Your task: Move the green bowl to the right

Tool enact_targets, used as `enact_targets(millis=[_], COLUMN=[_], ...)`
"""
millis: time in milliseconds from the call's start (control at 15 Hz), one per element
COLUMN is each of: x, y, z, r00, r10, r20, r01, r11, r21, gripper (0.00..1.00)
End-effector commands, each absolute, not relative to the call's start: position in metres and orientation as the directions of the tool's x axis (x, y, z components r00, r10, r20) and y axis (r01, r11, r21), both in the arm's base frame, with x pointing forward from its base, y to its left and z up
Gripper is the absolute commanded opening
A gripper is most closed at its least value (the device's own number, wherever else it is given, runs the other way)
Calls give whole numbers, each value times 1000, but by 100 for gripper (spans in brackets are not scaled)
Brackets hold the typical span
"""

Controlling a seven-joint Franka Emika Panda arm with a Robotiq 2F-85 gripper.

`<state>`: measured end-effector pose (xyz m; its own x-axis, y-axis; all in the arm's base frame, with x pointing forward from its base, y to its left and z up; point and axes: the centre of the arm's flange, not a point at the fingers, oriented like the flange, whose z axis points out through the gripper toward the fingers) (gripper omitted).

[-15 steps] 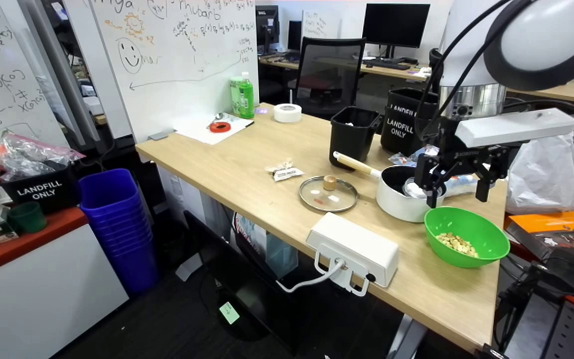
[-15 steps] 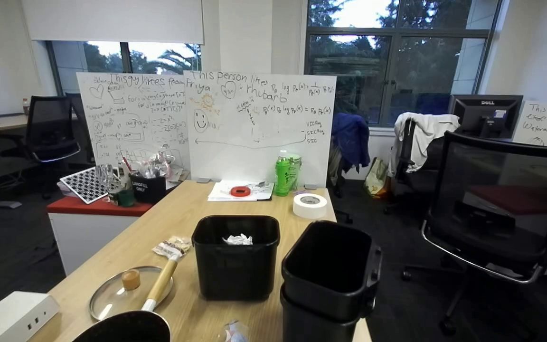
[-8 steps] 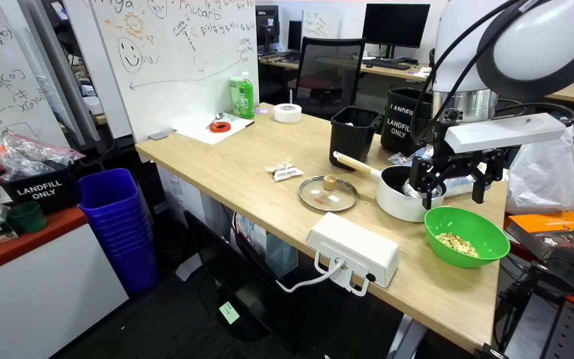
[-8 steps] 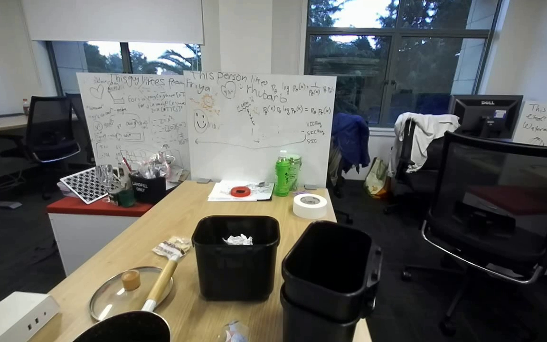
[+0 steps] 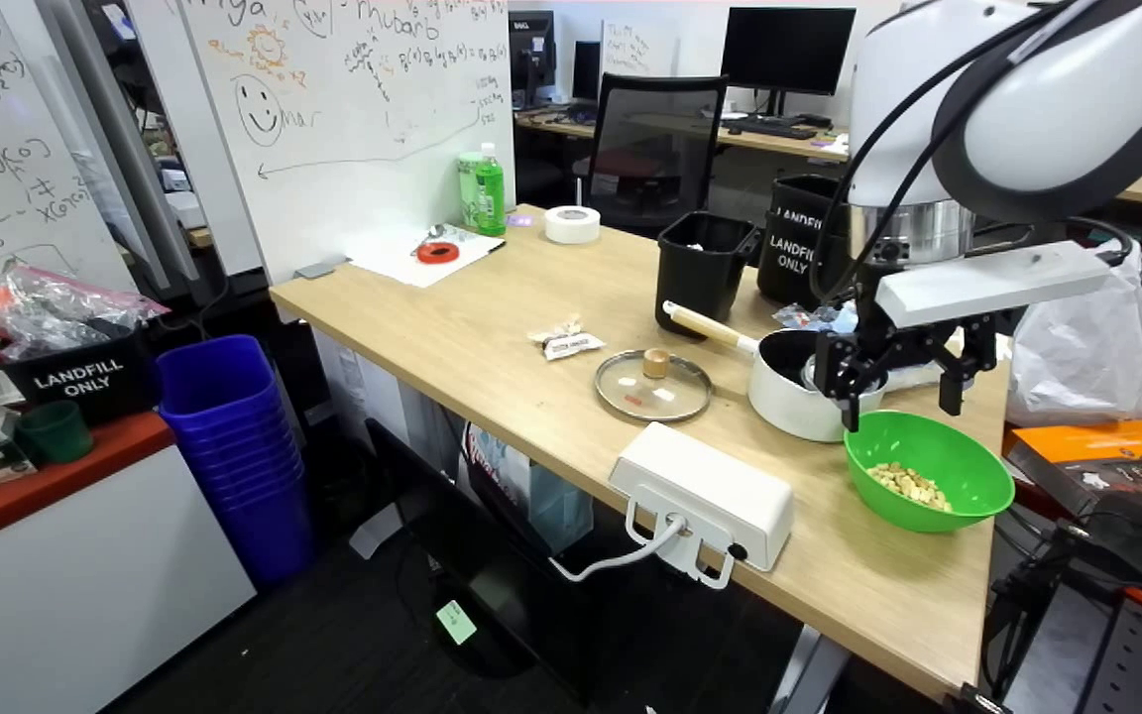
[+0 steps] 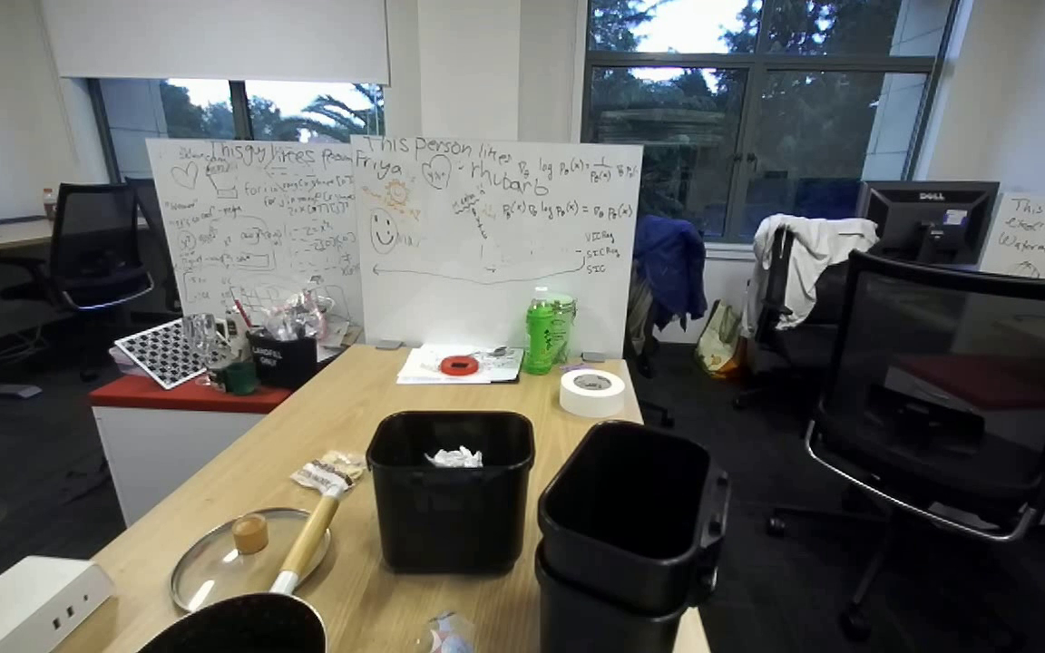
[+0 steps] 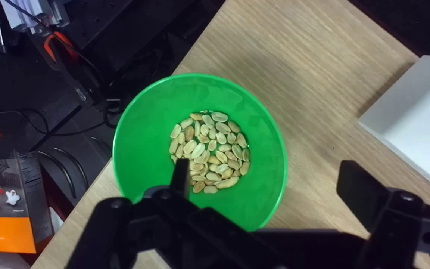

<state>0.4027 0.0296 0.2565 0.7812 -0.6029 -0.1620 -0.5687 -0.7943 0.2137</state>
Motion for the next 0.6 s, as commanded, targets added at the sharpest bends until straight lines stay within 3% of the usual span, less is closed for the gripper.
enact_targets(millis=[0, 533], x=[422, 456], y=[33, 23], z=[239, 192], r00=[783, 766], r10=[-602, -610], r20=[-156, -202], r01=[-547, -526], r11=[-786, -776], r21=[288, 347], gripper=[100, 100])
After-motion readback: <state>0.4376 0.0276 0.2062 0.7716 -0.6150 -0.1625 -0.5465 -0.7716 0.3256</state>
